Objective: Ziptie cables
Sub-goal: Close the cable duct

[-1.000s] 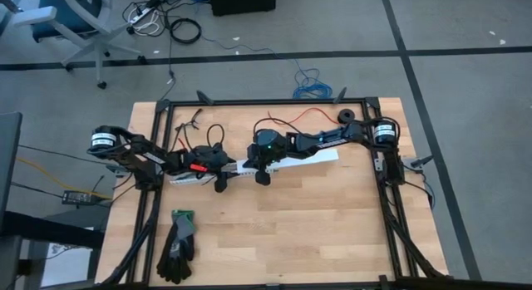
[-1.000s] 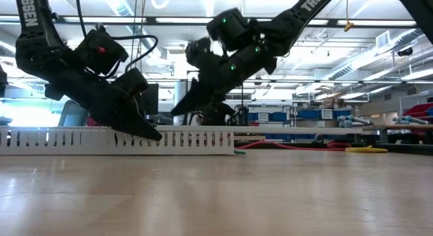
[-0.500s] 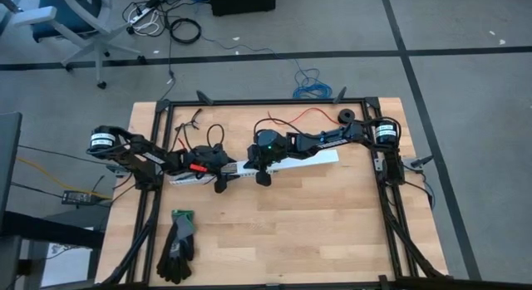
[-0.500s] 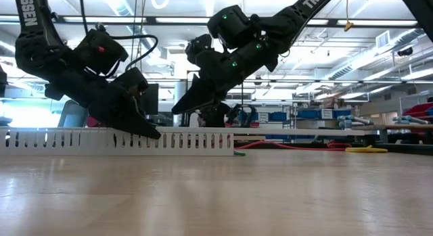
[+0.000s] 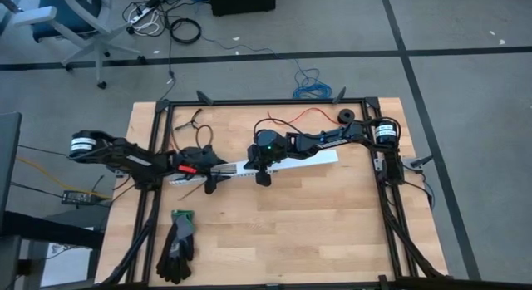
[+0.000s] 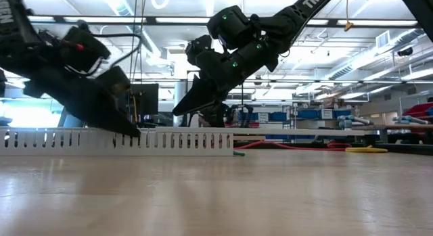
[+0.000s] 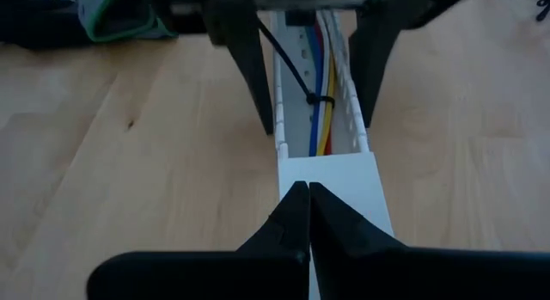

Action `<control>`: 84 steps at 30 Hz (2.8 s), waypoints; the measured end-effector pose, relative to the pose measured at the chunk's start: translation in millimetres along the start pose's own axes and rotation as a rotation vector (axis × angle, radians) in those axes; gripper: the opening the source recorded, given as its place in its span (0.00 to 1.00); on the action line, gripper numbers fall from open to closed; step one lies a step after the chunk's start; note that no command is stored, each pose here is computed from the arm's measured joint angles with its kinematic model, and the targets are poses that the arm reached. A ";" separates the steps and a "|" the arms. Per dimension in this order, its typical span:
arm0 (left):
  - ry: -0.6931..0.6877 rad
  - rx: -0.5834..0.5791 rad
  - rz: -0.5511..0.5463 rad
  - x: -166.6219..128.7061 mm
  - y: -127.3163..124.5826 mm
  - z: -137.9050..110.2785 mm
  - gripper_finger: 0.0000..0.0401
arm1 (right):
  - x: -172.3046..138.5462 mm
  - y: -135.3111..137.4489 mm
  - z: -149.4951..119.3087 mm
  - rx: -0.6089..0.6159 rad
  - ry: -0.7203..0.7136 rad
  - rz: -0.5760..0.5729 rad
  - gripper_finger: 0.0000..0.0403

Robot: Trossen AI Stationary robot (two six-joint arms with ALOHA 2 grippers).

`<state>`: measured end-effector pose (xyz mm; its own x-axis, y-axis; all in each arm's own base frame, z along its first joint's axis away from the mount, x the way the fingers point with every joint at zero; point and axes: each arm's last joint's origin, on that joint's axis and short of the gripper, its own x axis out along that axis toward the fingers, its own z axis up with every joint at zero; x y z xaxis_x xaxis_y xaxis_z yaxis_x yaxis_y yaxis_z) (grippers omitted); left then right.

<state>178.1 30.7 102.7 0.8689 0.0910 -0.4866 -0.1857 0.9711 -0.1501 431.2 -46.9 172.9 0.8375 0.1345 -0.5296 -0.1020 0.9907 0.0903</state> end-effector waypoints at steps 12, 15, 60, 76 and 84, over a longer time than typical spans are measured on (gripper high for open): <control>0.029 -0.027 0.011 -9.2 1.5 -14.8 0.74 | -0.5 -1.1 1.2 -0.001 -0.011 -0.003 0.00; 0.013 -0.001 0.025 -7.7 1.4 -10.7 0.74 | -0.5 -1.1 1.2 -0.001 -0.011 -0.003 0.00; 0.013 0.083 0.037 56.5 0.9 28.5 0.62 | -4.9 -16.2 -20.2 0.060 0.194 -0.034 0.00; 0.004 0.105 0.036 58.0 0.5 31.0 0.62 | -16.5 -14.3 5.9 -0.033 0.023 -0.049 0.00; -0.007 0.113 0.031 57.8 0.3 31.4 0.69 | -21.3 -13.4 5.5 -0.022 0.063 -0.065 0.00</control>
<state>242.6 43.2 101.6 0.8667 0.1225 -0.4836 -0.1602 0.9864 -0.0373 417.7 -63.2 187.6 0.8072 0.0699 -0.5861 -0.0603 0.9975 0.0359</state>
